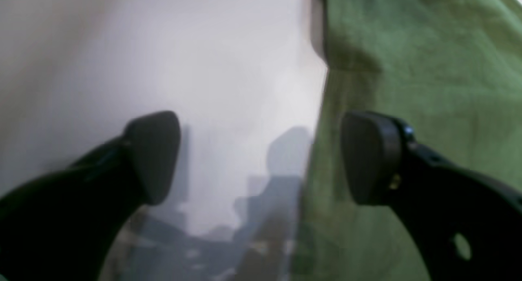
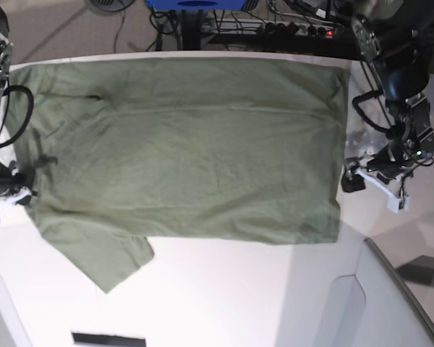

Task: Layout the t-shirt on the table in an organized manner, then fold the t-shirt properly
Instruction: 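Slide the left gripper along the side edge toward the hem and grasp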

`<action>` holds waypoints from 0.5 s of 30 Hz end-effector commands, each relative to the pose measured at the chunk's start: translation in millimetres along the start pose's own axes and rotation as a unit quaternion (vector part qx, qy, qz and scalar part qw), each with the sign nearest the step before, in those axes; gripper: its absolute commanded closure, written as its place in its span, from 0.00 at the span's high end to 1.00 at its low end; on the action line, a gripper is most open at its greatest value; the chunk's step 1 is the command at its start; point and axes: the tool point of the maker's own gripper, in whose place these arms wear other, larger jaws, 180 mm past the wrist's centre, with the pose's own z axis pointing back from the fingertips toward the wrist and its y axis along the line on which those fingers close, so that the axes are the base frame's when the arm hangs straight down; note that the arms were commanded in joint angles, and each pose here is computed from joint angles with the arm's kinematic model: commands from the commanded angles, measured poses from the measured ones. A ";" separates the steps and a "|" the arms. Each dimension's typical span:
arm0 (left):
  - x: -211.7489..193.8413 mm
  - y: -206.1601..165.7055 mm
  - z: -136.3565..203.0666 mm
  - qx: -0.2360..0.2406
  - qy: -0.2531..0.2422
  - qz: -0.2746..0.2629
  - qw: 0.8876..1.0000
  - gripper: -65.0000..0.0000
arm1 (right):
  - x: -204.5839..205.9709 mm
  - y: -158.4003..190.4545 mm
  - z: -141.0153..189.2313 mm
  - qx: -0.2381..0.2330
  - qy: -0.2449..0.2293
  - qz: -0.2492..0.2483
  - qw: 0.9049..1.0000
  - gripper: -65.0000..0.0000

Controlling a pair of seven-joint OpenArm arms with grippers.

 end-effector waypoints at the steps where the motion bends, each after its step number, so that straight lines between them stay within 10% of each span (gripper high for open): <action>1: 24.2 -2.2 -0.4 -0.008 -0.030 0.003 1.000 0.92 | 28.2 -4.0 5.4 -0.001 -0.033 0.005 0.999 0.00; 11: 7.4 -68.3 -39.6 -0.073 -0.022 -0.001 0.997 0.52 | 28.0 -3.5 5.2 -0.001 -0.033 0.006 0.999 0.00; 15: 11.6 -76.4 -46.3 -0.081 -0.026 0.014 0.996 0.16 | 28.0 -3.0 5.2 0.001 -0.033 0.006 0.999 0.00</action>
